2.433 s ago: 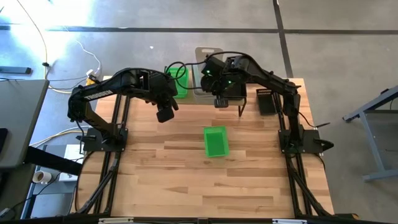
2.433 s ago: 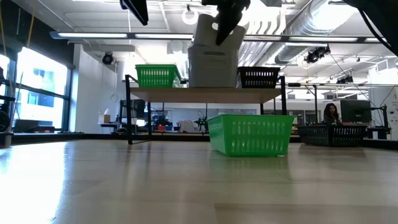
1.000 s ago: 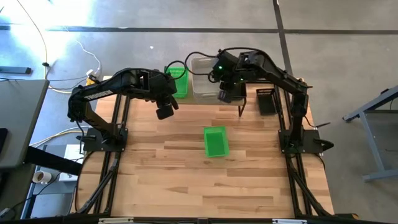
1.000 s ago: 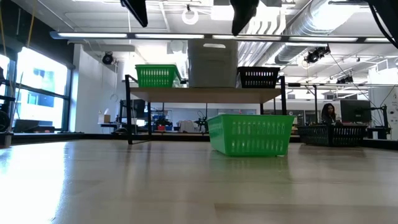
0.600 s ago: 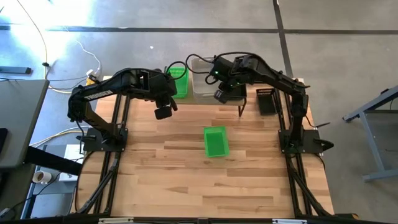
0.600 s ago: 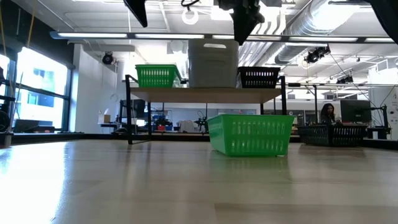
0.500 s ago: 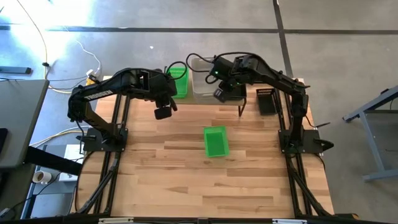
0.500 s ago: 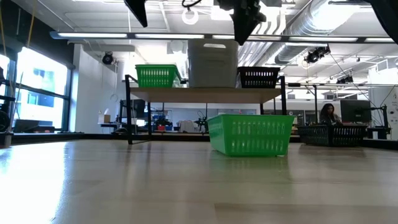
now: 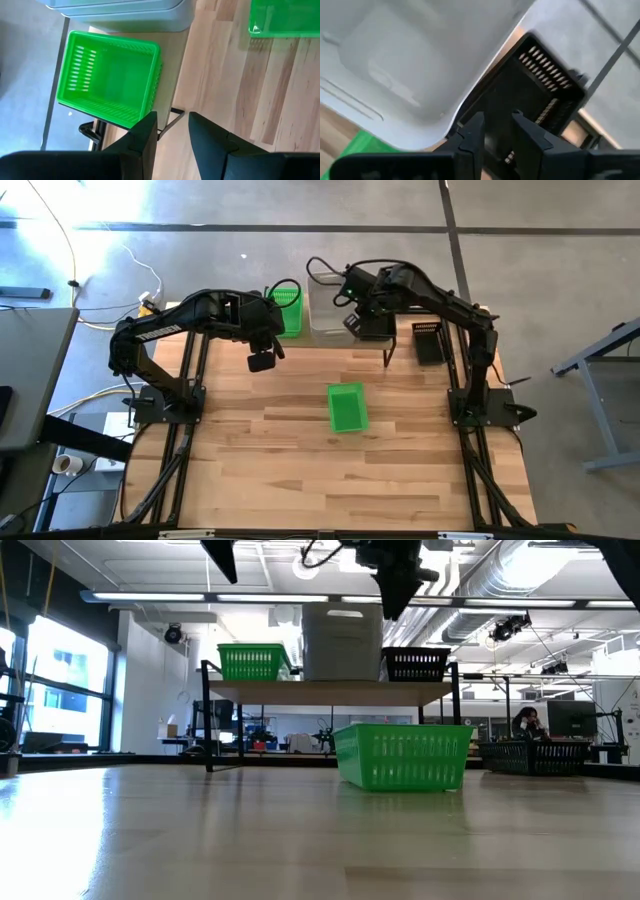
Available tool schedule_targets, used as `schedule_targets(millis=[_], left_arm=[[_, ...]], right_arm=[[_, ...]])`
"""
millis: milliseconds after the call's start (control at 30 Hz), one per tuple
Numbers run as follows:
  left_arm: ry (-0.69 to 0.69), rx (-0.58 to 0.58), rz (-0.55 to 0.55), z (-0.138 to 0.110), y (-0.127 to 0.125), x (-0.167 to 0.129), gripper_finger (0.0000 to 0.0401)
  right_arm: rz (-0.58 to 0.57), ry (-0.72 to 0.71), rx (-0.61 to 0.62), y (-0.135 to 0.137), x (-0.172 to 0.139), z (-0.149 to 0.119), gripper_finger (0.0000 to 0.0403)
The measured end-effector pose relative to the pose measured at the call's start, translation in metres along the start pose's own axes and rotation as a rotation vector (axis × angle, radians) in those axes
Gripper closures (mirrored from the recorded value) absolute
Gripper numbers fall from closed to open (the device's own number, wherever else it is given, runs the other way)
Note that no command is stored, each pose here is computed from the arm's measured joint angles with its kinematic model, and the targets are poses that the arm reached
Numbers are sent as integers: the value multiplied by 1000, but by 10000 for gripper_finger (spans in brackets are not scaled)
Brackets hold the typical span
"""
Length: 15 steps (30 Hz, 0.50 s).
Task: Stack baskets on shelf by color
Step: Stack the gray bin on the gray bin on the shelf
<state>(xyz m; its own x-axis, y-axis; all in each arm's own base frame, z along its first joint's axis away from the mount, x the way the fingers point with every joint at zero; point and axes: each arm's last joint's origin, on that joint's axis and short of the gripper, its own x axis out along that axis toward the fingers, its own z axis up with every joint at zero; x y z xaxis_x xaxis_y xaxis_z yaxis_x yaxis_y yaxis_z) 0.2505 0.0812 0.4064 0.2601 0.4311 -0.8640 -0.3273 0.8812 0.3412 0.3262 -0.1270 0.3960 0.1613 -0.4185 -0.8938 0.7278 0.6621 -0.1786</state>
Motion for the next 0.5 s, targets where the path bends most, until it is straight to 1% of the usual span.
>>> schedule_targets(millis=[133, 233, 333, 500], left_arm=[[0, 0, -4, 0, 0, 0, 300], [0, 1, -4, 0, 0, 0, 299], [-1, 9, -4, 0, 0, 0, 300], [-1, 45, -4, 0, 0, 0, 300]], right_arm=[[7, 68, 14, 0, 15, -3, 327], [24, 98, 24, 1, 20, -4, 327], [46, 92, 29, 2, 20, -4, 327], [126, 81, 21, 6, 19, -1, 327]])
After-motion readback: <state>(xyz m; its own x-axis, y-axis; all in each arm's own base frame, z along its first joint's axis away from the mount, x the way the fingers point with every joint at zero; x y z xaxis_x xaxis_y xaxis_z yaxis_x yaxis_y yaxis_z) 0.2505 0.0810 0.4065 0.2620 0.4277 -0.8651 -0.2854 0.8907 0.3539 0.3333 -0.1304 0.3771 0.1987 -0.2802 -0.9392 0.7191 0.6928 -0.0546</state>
